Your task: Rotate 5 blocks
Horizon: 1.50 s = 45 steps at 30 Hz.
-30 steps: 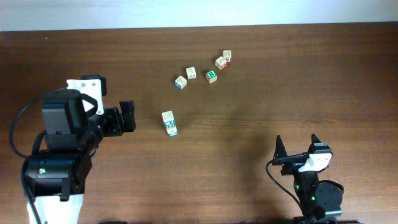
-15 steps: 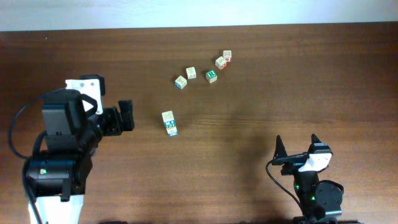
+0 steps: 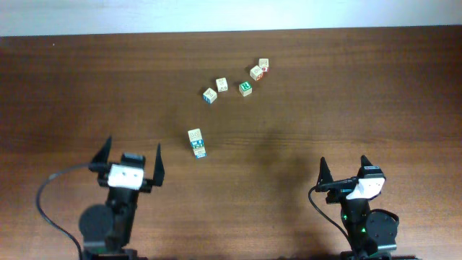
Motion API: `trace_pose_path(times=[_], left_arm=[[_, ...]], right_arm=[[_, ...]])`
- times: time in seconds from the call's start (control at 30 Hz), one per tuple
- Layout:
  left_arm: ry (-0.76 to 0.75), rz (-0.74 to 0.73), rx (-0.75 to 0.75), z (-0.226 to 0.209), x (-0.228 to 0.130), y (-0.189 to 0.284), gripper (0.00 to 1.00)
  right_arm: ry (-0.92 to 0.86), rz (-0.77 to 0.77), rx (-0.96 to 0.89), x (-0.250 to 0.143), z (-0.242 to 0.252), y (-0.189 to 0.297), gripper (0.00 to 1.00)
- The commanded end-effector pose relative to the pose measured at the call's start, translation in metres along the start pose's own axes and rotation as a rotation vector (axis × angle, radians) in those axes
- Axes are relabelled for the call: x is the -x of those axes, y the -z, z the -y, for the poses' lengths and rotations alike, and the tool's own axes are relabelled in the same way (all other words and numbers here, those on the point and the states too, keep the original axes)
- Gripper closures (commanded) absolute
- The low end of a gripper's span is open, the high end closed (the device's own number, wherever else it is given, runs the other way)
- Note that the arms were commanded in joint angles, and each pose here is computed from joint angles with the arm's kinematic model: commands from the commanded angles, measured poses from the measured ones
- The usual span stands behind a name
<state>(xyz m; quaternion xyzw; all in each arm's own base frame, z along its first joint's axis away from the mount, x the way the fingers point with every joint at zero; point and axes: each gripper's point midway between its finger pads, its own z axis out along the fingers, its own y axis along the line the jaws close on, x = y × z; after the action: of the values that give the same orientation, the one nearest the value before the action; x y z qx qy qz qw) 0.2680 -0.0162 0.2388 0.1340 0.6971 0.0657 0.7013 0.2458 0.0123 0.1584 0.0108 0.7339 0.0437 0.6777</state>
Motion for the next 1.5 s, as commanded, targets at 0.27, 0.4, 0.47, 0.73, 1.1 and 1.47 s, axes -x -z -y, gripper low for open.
trace_pose_path(times=[0.27, 0.4, 0.47, 0.73, 1.1, 1.47], left_arm=[[-0.072, -0.104, 0.058, 0.011, -0.084, 0.02, 0.01], [-0.063, -0.1, 0.078, 0.007, -0.084, 0.023, 0.01], [-0.048, -0.101, 0.08, 0.007, -0.084, 0.023, 0.01], [-0.036, -0.101, 0.081, 0.007, -0.085, 0.023, 0.01], [-0.036, -0.101, 0.081, 0.007, -0.085, 0.023, 0.01], [-0.036, -0.101, 0.081, 0.007, -0.085, 0.023, 0.01]], right_arm=[[-0.007, 0.001, -0.004, -0.002, 0.001, 0.0, 0.02], [-0.007, 0.001, -0.004, -0.002, 0.001, 0.0, 0.02], [-0.007, 0.001, -0.004, -0.002, 0.001, 0.0, 0.02], [-0.007, 0.001, -0.004, -0.002, 0.001, 0.0, 0.02], [-0.007, 0.001, -0.004, -0.002, 0.001, 0.0, 0.02], [-0.007, 0.001, -0.004, -0.002, 0.001, 0.0, 0.02]])
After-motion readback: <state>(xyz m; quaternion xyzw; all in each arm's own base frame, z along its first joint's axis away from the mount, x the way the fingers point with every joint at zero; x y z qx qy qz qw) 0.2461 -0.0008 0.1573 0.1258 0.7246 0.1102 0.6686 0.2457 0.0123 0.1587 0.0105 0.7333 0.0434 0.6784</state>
